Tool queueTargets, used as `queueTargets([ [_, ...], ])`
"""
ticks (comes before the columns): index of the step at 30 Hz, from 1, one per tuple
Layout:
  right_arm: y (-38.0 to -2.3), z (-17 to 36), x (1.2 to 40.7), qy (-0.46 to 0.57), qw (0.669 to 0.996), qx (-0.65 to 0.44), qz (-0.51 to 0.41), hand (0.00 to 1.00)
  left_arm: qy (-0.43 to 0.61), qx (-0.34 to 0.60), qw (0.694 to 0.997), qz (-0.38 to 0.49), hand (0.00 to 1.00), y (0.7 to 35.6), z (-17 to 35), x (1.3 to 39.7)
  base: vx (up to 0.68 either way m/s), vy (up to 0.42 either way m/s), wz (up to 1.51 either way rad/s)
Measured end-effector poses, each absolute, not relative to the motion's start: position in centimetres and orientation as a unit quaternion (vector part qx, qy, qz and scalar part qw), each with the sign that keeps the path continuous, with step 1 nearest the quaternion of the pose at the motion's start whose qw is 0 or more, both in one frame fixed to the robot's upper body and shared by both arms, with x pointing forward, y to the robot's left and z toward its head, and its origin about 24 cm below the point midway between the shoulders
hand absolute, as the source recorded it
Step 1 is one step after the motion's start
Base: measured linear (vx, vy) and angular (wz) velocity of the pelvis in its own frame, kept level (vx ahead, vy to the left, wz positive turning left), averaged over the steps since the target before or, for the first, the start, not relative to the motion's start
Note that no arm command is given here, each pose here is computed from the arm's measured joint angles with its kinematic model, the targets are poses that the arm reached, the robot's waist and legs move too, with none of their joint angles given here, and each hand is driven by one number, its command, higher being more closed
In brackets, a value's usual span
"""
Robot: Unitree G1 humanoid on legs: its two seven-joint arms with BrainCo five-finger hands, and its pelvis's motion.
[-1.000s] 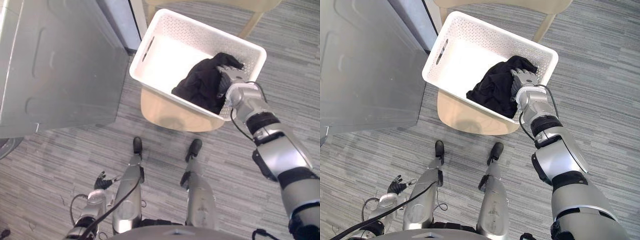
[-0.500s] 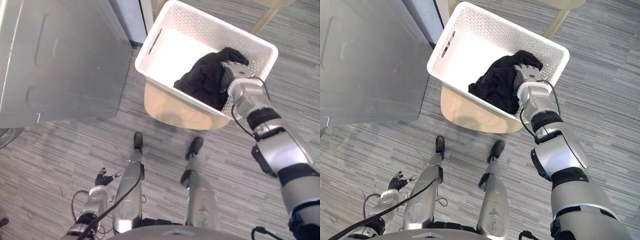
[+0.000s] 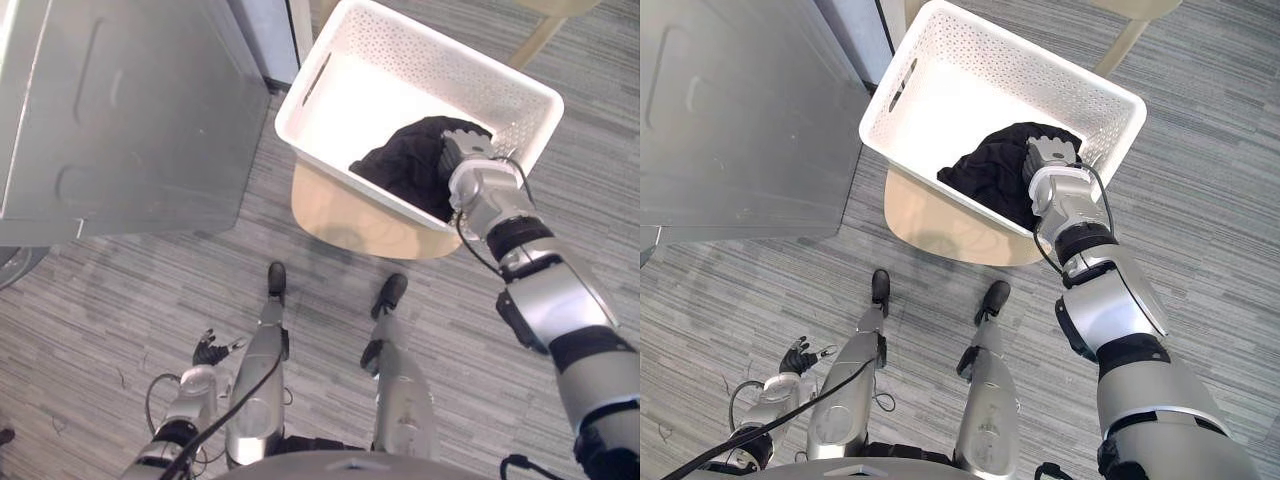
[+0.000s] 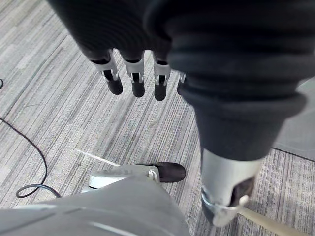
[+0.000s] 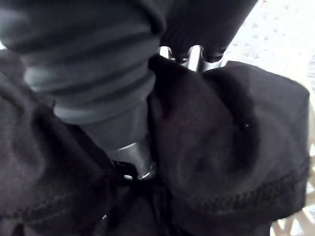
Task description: Pick up the laundry basket with both hands and put the clothes into the washing machine.
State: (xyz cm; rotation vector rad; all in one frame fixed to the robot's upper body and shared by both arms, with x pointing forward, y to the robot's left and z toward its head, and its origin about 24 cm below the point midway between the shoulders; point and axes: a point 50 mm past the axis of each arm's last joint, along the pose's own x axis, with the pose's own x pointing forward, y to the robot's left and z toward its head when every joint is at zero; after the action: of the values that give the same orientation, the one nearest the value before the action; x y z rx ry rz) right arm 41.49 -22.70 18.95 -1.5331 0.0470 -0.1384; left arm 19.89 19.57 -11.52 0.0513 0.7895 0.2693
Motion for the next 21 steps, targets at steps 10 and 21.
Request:
queueTargets([
  [10, -22.8, 18.3, 41.4, 0.024, 0.779, -0.622, -0.077, 1.00, 0.382, 0.024, 0.915, 0.130, 0.00, 19.5, -11.5, 20.0, 0.00, 0.002, 0.00],
  [21, -20.0, 12.9, 39.3, 0.004, 0.987, 0.094, -0.127, 1.00, 0.385, -0.036, 0.907, 0.168, 0.00, 19.4, -11.5, 19.9, -0.01, 0.013, -0.05],
])
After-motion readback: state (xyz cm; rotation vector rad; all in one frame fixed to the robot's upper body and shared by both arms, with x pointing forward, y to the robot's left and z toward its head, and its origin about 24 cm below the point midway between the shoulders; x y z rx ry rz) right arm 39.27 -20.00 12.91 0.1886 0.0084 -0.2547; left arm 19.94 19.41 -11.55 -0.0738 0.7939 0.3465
